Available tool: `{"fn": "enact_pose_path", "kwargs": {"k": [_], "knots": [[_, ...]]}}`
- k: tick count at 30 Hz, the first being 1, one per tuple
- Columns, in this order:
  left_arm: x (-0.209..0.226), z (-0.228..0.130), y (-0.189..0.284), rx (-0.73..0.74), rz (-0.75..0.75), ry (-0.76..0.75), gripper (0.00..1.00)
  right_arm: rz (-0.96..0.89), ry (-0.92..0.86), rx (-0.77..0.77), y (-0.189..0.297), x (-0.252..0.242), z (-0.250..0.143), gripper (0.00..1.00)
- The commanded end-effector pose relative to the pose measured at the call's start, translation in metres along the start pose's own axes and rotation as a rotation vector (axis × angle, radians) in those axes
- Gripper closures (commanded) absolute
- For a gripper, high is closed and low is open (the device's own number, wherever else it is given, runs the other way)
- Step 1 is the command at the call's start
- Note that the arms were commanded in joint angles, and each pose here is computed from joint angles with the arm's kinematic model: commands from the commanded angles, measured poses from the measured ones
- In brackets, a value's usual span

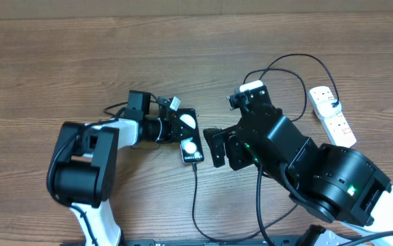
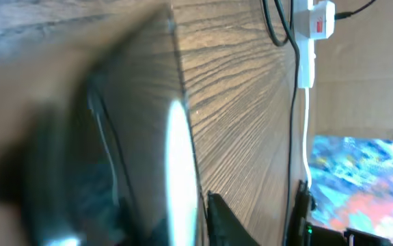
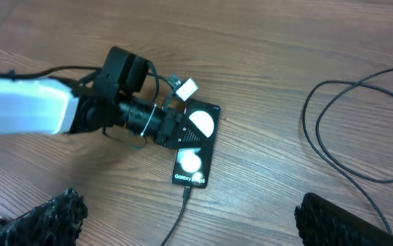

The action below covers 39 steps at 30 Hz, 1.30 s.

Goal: Plug charger to phone and switch on socket
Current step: 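Open the left gripper and lift it off the phone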

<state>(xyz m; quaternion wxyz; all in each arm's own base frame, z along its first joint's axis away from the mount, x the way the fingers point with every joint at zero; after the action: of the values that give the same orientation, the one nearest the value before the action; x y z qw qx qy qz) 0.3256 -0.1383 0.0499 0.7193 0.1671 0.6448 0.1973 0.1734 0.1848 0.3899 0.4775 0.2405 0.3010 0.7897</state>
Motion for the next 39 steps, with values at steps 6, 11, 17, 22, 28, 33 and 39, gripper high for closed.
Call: {"fn": "enact_pose_path", "kwargs": {"k": [6,11,17,22,28,33,39], "knots": [[-0.003,0.009,-0.003,0.023,-0.062,-0.013,0.58,-0.03,-0.005,-0.015,0.008,-0.006,0.002,0.0],[0.002,0.012,0.004,0.007,-0.056,0.029,0.55,-0.031,-0.005,-0.014,0.008,-0.006,0.001,0.0],[0.011,0.015,0.016,-0.02,-0.049,0.083,0.55,-0.033,-0.003,-0.008,0.008,-0.006,0.001,0.0],[0.013,0.016,0.02,-0.025,-0.047,0.131,0.56,-0.033,-0.003,-0.008,0.008,-0.006,0.001,0.0],[0.009,0.01,0.012,0.026,0.006,0.113,0.52,-0.034,-0.003,-0.007,0.008,-0.006,0.001,0.0],[0.014,0.003,0.009,0.095,0.259,0.159,0.49,-0.034,-0.002,-0.007,0.007,-0.006,0.001,0.0],[0.001,0.015,0.013,0.131,0.47,0.137,0.49,-0.035,-0.002,-0.004,0.006,-0.005,0.001,0.0]]}}
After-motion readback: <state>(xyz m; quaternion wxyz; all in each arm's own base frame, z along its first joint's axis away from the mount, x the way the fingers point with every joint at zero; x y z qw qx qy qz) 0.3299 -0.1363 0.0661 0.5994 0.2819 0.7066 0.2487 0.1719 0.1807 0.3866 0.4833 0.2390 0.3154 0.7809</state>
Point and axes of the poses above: each gripper's point midway between its finger pads, its own y axis back along the fingers, its own x axis along the line the jaws close on, z = x × y, the point moved 8 cm from there along y, back along the fingers, and after that the axes turned 5 degrees about y, right-handed, at the moved point
